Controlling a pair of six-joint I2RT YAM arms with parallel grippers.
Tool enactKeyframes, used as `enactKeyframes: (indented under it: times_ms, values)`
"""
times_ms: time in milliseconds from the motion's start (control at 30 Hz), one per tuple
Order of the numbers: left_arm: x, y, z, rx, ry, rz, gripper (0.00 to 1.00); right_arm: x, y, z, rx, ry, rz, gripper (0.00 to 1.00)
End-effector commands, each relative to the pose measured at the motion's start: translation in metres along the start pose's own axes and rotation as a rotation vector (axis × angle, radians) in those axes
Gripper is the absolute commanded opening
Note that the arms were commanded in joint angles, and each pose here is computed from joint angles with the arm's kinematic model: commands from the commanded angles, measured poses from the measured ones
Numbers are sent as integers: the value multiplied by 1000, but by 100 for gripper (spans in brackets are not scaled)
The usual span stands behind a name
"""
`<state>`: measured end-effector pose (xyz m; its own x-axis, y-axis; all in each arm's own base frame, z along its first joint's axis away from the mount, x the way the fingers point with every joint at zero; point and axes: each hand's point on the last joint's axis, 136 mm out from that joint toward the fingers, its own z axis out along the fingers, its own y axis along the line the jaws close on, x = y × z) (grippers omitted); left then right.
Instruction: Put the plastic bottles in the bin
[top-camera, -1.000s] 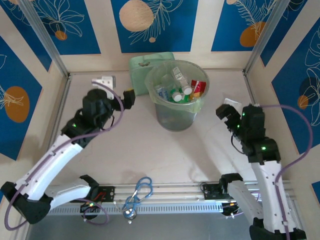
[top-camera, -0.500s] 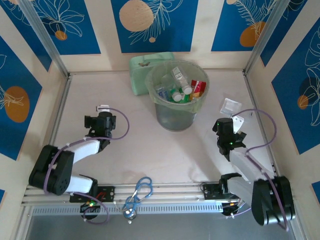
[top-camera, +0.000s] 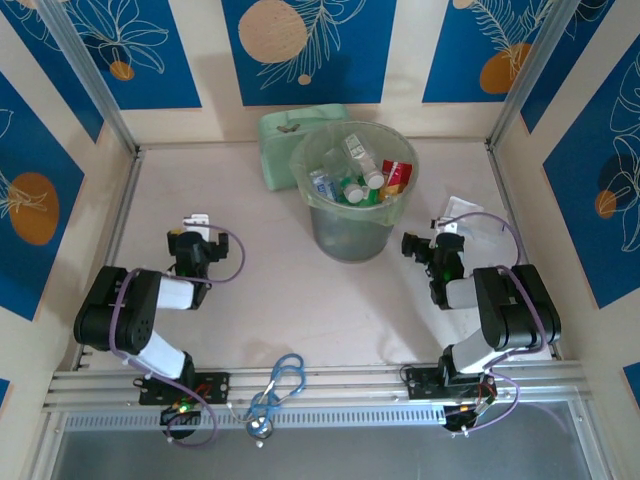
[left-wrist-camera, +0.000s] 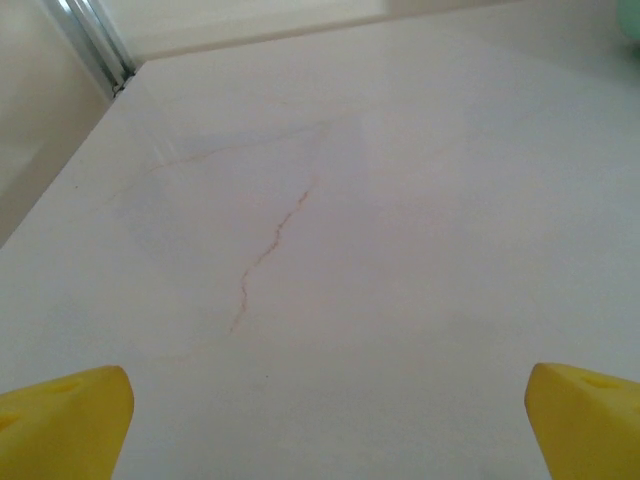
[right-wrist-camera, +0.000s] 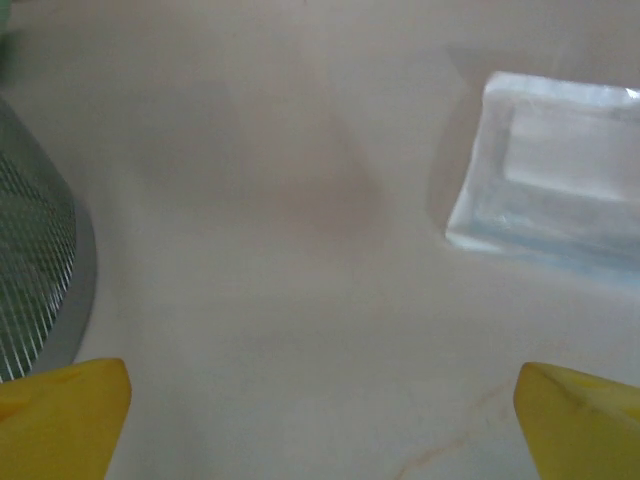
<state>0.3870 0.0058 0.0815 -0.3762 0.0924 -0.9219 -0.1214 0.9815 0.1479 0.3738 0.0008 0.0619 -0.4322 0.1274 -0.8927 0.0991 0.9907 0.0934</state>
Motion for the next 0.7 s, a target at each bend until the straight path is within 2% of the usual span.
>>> enactKeyframes:
  times_ms: [0,500,667]
  values:
    - [-13,-5,-1,65,-60,-58,100,-37,11,5,-65,-78,-5,99]
    - [-16,-10,0,85,-68,-31,100,-37,13,5,-61,-87,-24,99]
    - [-16,-23,1,154,-59,-4,100,-38,13,5,-60,-88,-24,99]
